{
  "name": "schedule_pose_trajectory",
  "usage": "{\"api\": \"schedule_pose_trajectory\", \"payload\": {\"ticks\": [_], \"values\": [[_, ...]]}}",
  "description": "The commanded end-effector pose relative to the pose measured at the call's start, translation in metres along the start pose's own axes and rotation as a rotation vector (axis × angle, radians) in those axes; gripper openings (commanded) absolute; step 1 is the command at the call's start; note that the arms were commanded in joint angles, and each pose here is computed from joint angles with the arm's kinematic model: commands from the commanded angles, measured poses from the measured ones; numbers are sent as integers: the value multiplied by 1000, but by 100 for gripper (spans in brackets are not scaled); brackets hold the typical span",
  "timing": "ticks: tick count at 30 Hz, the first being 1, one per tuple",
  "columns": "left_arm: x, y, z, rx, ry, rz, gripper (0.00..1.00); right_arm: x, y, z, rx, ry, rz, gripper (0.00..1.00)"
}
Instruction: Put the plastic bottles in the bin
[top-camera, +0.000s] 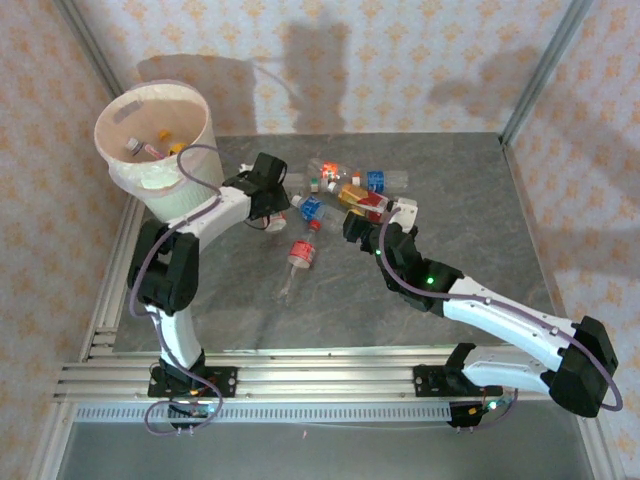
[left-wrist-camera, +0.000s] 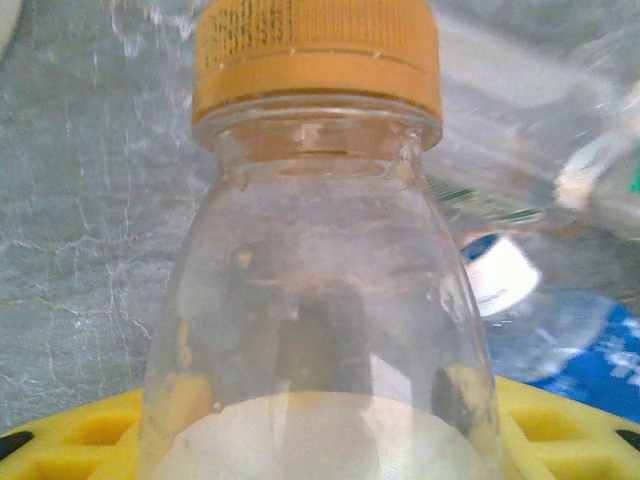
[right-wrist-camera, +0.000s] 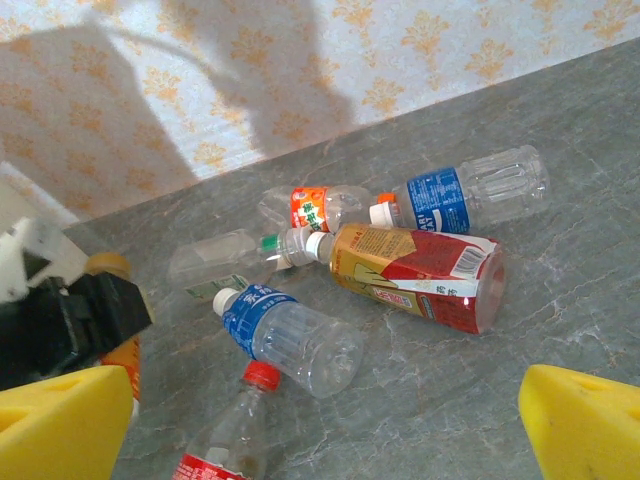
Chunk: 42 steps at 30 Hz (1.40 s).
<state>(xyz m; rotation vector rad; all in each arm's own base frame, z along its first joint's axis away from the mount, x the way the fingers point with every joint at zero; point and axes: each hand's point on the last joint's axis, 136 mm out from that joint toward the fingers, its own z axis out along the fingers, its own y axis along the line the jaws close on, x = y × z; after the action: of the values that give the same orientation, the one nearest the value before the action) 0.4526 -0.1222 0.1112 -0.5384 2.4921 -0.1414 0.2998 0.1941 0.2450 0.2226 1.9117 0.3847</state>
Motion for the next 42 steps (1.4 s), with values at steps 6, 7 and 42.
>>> {"api": "schedule_pose_trajectory", "payload": {"ticks": [6,7,42], "values": [[-42,-38,-83,139,-140,84,38,0,-3,2,14,-8,12,99],[-46,-41,-93,155,-159,82,38,0,-2,3,12,-6,12,99],[-240,115,-285,-222,-722,-38,39,2,3,5,3,13,0,99]]}}
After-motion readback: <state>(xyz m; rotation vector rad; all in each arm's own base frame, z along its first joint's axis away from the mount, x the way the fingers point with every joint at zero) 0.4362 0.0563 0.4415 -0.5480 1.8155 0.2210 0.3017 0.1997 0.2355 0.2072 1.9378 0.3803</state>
